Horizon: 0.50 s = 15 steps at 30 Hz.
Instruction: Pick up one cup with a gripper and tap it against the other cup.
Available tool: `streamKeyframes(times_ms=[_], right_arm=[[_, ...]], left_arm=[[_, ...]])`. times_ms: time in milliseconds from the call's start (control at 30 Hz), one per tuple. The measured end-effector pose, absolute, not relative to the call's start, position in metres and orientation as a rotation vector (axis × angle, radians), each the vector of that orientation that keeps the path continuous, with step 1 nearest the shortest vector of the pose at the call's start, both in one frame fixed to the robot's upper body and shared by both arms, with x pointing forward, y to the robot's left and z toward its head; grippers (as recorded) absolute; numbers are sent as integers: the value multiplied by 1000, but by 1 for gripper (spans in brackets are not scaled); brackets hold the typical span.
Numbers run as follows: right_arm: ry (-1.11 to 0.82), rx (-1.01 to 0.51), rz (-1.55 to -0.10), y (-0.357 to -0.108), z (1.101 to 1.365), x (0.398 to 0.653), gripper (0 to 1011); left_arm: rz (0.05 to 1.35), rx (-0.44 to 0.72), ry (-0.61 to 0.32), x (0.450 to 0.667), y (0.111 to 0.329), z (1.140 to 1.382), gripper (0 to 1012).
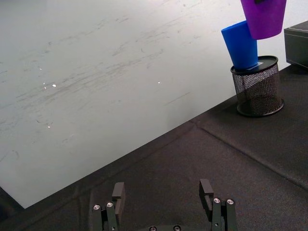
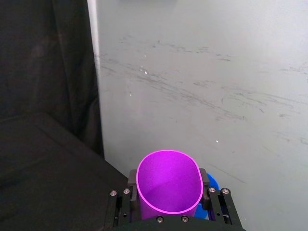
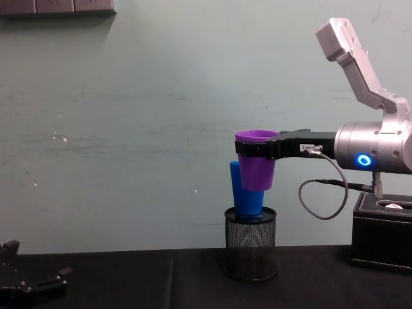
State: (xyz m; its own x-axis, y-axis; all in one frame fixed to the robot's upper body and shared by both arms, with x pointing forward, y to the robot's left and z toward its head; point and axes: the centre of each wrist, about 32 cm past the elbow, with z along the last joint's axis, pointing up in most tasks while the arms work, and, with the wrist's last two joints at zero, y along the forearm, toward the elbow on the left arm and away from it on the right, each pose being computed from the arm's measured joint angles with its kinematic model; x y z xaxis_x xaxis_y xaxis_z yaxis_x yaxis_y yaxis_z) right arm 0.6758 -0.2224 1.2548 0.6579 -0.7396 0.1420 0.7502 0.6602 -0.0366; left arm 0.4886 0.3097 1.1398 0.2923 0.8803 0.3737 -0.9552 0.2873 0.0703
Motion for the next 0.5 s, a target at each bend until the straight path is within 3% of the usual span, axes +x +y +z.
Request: streamKeyframes(times_ms=[500], right_arm=[[-118,-95,-845,-222,1255,676,718]], left_arm=[[1248,305,-285,489,310,1140,1011]])
